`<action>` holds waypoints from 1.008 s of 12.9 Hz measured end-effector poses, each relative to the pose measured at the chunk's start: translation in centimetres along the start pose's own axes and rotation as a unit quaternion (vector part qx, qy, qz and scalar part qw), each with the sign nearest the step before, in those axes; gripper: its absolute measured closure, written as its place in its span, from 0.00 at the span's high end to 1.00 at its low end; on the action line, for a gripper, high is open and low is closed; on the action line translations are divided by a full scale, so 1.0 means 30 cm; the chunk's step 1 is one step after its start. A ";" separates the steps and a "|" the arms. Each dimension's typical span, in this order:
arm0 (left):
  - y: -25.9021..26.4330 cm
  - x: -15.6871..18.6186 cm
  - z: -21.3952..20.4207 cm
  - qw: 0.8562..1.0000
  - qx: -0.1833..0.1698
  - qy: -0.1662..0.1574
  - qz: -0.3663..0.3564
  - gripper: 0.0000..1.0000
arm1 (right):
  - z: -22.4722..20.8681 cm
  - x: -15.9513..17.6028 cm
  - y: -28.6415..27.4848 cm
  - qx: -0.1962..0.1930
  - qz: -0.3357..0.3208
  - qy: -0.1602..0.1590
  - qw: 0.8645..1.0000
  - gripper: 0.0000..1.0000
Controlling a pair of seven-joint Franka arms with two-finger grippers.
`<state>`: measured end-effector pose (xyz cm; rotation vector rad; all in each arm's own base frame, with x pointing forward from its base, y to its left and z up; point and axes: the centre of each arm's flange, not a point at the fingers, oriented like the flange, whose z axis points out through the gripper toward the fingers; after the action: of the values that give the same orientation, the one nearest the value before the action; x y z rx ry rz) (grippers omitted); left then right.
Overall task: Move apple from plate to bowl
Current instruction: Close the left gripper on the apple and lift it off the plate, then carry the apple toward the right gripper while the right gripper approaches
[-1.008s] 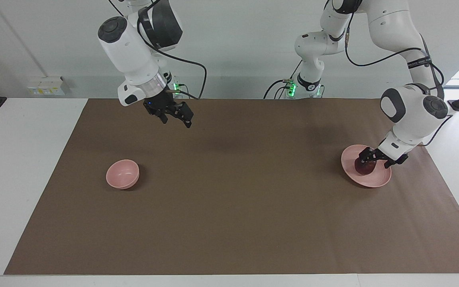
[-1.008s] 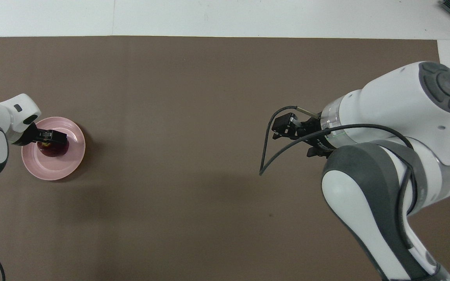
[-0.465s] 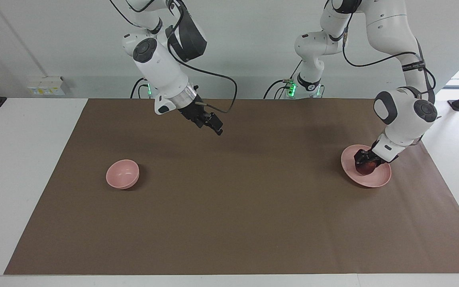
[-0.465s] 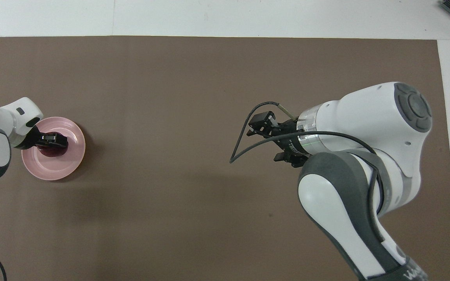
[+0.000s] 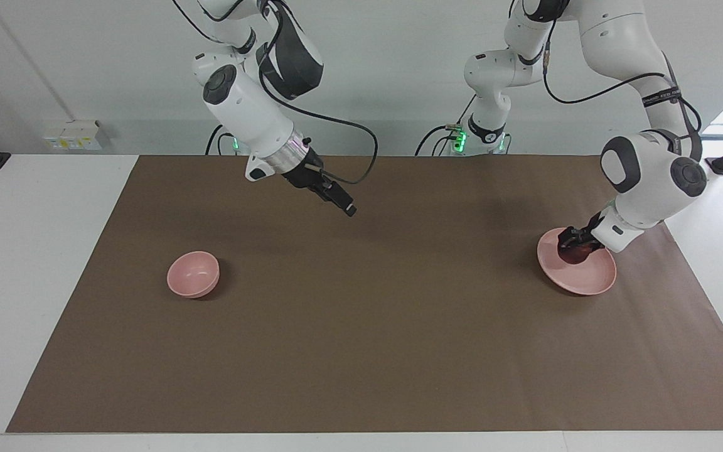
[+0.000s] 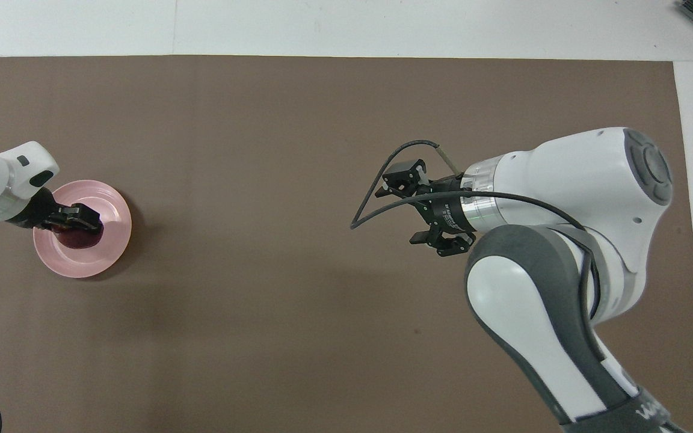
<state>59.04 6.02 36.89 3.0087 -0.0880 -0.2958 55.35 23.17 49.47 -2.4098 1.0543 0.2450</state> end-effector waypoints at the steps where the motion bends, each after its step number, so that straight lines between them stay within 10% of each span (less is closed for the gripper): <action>1: 0.012 0.008 -0.041 1.000 -0.017 -0.005 -0.009 0.78 | 0.002 0.002 -0.003 0.003 0.000 0.003 1.000 1.00; 7: 0.136 0.016 -0.138 0.974 -0.135 -0.096 -0.157 0.78 | 0.033 -0.043 -0.037 0.031 -0.115 0.028 0.992 1.00; 13: 0.455 0.043 -0.155 0.926 -0.242 -0.165 -0.238 0.78 | 0.034 0.017 -0.009 0.094 -0.282 0.007 0.955 1.00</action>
<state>60.59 -7.08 42.84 2.4192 0.6032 -0.7416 55.93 23.53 48.51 -2.4187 0.3383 -0.0687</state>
